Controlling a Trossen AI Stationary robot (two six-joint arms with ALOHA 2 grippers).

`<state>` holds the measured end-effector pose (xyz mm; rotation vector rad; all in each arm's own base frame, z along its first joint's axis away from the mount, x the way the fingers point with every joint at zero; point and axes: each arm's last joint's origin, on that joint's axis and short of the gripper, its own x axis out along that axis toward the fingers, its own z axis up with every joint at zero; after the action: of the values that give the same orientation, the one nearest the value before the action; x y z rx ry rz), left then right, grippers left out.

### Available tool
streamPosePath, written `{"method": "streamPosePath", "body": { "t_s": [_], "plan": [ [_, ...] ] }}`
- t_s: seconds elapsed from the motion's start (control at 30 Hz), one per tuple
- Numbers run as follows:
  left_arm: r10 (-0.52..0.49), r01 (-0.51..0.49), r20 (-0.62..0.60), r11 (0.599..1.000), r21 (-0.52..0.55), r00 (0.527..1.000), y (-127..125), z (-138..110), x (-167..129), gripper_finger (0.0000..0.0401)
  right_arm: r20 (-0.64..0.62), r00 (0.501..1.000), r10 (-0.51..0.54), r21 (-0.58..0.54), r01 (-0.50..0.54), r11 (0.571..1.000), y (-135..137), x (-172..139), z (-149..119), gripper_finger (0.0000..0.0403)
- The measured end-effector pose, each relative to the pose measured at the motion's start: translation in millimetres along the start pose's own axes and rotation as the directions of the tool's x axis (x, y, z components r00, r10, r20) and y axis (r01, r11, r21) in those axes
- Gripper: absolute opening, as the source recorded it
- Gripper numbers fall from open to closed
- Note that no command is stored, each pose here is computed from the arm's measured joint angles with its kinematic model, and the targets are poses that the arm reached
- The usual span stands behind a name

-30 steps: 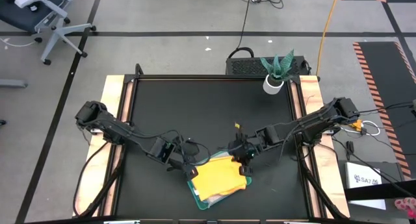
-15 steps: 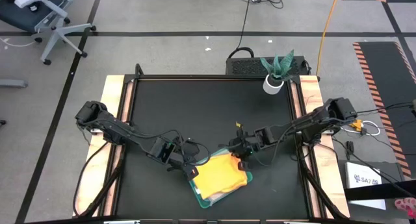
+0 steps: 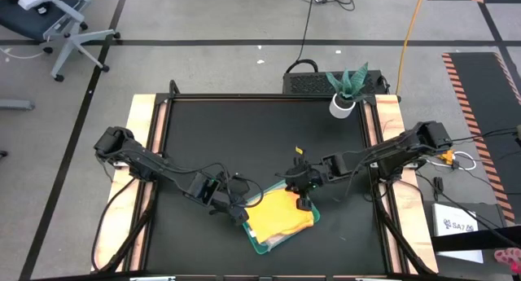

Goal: Fold microfiber towels
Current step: Put the folded orange microfiber cloth into the green transparent bin

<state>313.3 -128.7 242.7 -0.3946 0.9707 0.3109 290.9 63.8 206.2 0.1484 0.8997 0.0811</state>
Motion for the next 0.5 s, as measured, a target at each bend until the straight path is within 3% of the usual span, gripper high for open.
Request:
{"method": "streamPosePath", "body": {
  "t_s": [0.27,0.5],
  "plan": [
    [0.000,0.000,0.000,1.000,0.007,1.000,0,0,0,0.0145,0.131,0.991,0.021,-0.156,0.000,0.988,16,-23,34,0.0000],
    [0.000,0.000,-0.001,1.000,0.007,1.000,0,0,0,0.0145,-0.007,0.995,-0.101,-0.233,0.096,0.968,-5,-21,24,0.0001]
  ]
}}
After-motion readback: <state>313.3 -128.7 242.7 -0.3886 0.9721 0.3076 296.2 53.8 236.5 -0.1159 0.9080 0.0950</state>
